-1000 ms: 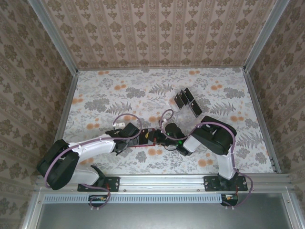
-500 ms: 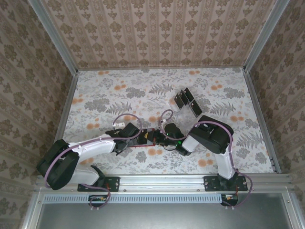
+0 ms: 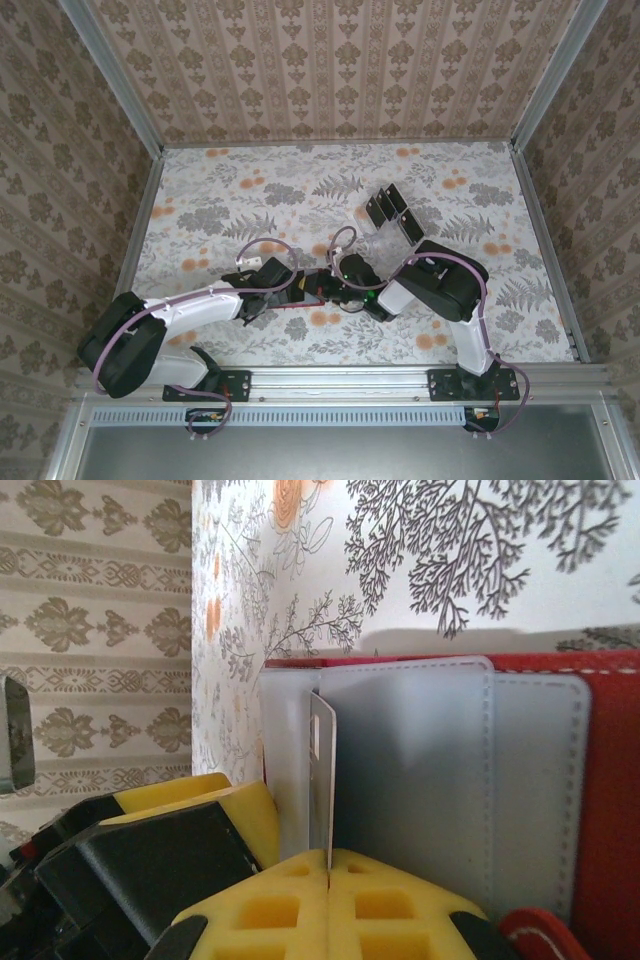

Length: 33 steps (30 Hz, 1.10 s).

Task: Put the credit cards into the card holder
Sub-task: Insert the credit card into the card slot.

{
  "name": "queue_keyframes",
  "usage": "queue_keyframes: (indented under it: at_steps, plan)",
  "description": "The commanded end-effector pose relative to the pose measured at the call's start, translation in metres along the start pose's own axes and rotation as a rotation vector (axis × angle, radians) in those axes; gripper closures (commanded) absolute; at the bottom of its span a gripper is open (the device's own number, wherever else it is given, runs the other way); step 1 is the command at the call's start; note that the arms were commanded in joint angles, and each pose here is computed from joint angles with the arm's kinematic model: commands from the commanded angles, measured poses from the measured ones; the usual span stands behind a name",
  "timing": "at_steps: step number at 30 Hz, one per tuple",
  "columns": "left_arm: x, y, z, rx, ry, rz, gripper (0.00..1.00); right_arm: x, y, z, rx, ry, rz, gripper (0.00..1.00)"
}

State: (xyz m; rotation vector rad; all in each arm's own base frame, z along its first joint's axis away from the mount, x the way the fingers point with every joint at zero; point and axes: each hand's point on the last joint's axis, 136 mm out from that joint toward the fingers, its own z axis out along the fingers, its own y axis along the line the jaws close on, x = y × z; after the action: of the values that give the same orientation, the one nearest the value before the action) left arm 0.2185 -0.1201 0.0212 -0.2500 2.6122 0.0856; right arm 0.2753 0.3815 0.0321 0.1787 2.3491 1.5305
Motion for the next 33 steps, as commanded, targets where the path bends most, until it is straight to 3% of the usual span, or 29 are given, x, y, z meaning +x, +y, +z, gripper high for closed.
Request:
queue_keyframes:
  at_steps: [1,5,7,9,12,15,19,25,30,33]
  plan:
    - [0.038,0.042,0.008,-0.152,0.126,0.095,0.0,0.019,-0.033,0.002,0.142,0.089,0.015,1.0]
    - [0.031,0.04,0.002,-0.139,0.107,0.09,0.01,0.019,-0.031,0.001,0.187,0.112,-0.001,1.0]
    - [0.023,0.037,-0.003,-0.12,0.09,0.079,0.01,0.017,-0.026,0.0,0.209,0.122,-0.018,0.9]
    - [0.011,0.034,-0.009,-0.096,0.07,0.059,0.0,0.014,-0.019,-0.001,0.231,0.135,-0.041,0.73]
    - [-0.007,0.032,-0.019,-0.071,0.035,0.033,0.0,0.011,-0.009,-0.004,0.269,0.156,-0.078,0.54]
    - [-0.02,0.035,-0.025,-0.052,0.007,-0.005,0.0,0.005,0.004,-0.007,0.284,0.169,-0.106,0.47]
    - [-0.025,0.039,-0.027,-0.039,0.001,-0.039,0.0,-0.003,0.017,-0.015,0.324,0.182,-0.147,0.44]
    - [-0.021,0.044,-0.021,-0.055,0.025,-0.051,0.0,-0.015,0.027,-0.026,0.444,0.215,-0.242,0.49]
    - [-0.015,0.045,-0.013,-0.07,0.049,-0.051,0.0,-0.018,0.022,-0.029,0.551,0.255,-0.311,0.78]
    - [-0.011,0.045,-0.008,-0.072,0.061,-0.052,0.0,-0.017,0.017,-0.028,0.598,0.275,-0.339,0.88]
